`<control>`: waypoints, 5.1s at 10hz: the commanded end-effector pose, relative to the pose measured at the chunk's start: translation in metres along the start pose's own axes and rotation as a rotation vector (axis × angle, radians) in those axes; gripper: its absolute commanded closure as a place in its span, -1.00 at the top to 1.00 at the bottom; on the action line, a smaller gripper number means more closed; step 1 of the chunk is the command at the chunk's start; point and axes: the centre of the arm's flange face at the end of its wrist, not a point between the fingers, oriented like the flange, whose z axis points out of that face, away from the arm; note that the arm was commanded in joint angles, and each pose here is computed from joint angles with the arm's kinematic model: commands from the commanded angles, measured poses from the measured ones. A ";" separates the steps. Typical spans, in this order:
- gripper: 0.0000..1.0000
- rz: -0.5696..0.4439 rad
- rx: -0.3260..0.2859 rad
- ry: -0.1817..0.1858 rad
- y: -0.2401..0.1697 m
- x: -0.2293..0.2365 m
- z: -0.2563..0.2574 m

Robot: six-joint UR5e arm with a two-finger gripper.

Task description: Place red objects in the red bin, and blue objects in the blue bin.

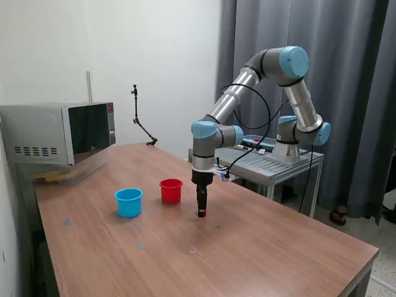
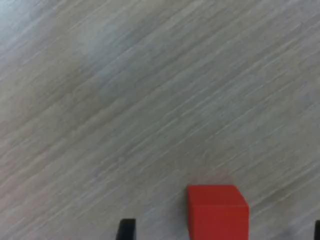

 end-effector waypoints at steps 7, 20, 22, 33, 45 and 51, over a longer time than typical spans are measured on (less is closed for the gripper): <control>-1.00 -0.005 0.012 -0.008 -0.007 0.004 0.003; -1.00 -0.315 -0.014 0.003 0.016 -0.037 -0.091; -1.00 -0.375 -0.027 0.005 0.033 -0.062 -0.101; -1.00 -0.368 0.014 -0.008 0.102 -0.126 -0.110; 1.00 -0.384 0.017 -0.008 0.108 -0.113 -0.100; 1.00 -0.612 0.031 -0.008 0.060 -0.085 -0.231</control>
